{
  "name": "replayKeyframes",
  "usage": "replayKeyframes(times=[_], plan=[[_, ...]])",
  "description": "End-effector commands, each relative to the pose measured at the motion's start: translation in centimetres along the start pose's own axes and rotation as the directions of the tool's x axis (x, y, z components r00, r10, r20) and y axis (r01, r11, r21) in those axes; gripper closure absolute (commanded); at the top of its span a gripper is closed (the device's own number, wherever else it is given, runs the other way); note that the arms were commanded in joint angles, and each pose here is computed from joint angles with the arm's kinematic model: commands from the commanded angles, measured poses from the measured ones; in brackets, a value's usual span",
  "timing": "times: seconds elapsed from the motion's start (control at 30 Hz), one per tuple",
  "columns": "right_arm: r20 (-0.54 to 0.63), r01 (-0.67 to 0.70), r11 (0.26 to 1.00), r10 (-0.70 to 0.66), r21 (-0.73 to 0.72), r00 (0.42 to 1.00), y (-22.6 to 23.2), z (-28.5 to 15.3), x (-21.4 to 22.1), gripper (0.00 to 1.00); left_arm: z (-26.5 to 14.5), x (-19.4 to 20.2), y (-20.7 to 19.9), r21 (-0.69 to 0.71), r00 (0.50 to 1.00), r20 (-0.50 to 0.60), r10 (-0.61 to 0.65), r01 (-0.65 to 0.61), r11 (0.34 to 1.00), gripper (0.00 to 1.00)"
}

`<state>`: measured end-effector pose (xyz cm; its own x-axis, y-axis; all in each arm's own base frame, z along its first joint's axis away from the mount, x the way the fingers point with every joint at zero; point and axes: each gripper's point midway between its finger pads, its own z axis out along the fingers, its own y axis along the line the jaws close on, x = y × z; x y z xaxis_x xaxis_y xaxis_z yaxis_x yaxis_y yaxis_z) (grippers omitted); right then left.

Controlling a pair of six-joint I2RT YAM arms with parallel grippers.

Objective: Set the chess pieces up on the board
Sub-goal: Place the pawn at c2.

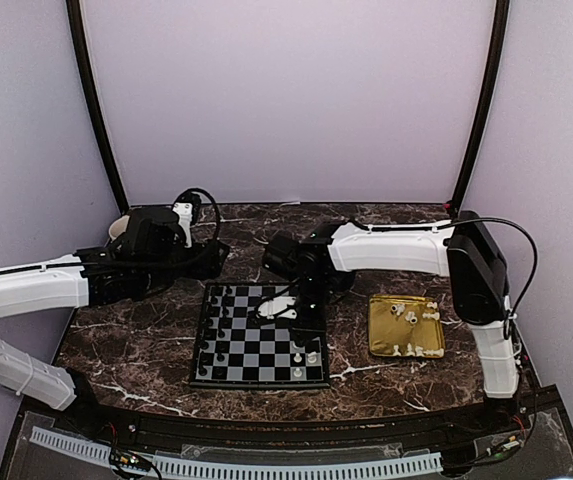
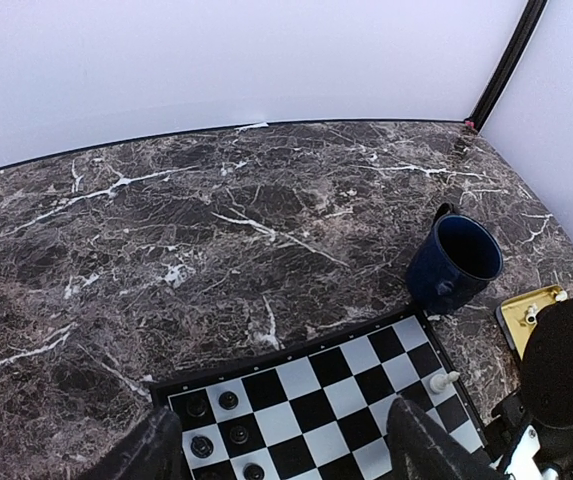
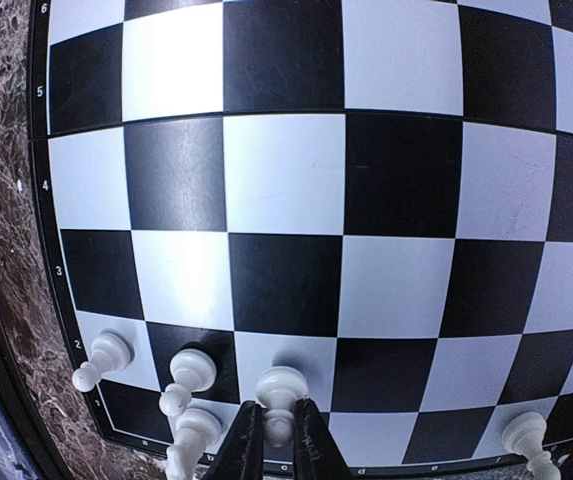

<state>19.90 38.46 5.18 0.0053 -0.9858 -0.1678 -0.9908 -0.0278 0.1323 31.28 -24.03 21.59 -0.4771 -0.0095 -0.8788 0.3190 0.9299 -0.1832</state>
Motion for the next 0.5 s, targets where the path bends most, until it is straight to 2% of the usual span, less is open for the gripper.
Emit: replayKeyframes(times=[0.0, 0.23, 0.47], plan=[[-0.004, 0.004, 1.000, -0.004, -0.011, 1.000, 0.3, 0.4, -0.5, 0.87, -0.7, -0.1, 0.3, 0.000, 1.000, 0.012, -0.019, 0.019, 1.000, 0.27], [-0.016, -0.001, 1.000, 0.001, -0.008, 1.000, 0.2, 0.9, -0.2, 0.87, -0.7, 0.1, 0.2, 0.007, 1.000, 0.002, -0.024, 0.024, 1.000, 0.27], [0.002, -0.001, 1.000, 0.001, 0.008, 1.000, 0.2, -0.2, -0.5, 0.79, -0.9, -0.2, -0.1, 0.027, 0.999, 0.002, -0.033, 0.033, 0.999, 0.25]])
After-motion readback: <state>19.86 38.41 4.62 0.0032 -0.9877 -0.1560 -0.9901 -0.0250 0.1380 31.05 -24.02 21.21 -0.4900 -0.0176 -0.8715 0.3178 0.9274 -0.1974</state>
